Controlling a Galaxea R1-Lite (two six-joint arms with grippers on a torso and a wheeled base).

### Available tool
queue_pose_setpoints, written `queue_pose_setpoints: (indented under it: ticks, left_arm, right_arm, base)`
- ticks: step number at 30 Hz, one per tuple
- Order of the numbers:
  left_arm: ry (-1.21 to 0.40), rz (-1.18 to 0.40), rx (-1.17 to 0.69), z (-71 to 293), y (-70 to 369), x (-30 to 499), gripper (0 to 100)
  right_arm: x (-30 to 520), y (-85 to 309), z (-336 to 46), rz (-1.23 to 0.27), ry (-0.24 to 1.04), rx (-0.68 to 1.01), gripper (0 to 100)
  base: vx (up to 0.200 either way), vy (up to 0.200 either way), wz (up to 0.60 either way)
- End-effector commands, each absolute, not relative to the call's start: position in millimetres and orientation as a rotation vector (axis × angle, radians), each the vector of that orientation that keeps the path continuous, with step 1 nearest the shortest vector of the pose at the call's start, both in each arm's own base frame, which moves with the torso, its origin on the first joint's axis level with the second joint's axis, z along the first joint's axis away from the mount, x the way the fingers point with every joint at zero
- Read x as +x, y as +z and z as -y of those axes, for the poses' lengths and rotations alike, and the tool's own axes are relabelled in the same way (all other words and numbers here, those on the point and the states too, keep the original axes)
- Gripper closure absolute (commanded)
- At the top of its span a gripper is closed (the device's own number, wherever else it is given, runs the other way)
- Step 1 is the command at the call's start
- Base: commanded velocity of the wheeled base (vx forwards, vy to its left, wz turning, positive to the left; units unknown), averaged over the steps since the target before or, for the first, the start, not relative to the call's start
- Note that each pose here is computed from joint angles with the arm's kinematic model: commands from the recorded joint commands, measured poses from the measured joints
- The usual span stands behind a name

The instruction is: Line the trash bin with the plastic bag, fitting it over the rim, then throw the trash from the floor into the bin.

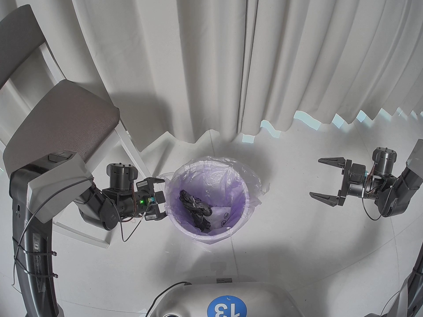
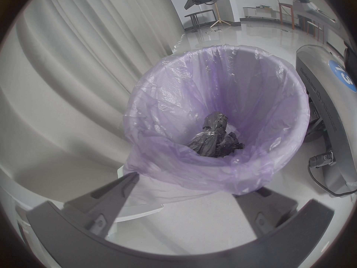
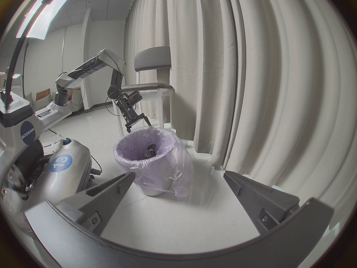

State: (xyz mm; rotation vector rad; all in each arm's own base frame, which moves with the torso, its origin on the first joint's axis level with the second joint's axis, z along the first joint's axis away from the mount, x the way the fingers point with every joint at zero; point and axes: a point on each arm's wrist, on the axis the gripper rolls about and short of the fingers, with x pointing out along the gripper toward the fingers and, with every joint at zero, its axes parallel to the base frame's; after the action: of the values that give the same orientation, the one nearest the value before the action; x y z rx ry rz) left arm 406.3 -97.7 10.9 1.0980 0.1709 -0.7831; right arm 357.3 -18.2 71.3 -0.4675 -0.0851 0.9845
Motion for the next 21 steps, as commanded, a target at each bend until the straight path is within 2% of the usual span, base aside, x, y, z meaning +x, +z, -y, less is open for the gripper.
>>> queue_pose_setpoints:
  ticks: [1,13,19,20,21]
  left_arm:
    - [-0.786,-0.176,1.093,99,8,407,100]
    - [-0.797,-0.221,1.082,91,2,393,100]
    - [-0.769,-0.214,1.085,79,19,385,100]
    - [-0.765,-0.205,1.085,80,22,386,0]
    - [-0.76,-0.198,1.09,80,24,387,0]
  right_arm:
    - [355,70,18,0.083,0.985,-0.466,0]
    - [353,66,19,0.081,0.987,-0.463,0]
    - [354,68,19,0.092,0.985,-0.47,0]
    - [355,68,19,0.093,0.986,-0.471,0]
    - [355,68,18,0.094,0.987,-0.471,0]
  base:
    - [0.0,0.0,0.0]
    - [0.0,0.0,0.0]
    - [0.0,0.0,0.0]
    - [0.0,0.0,0.0]
    - [0.0,0.0,0.0]
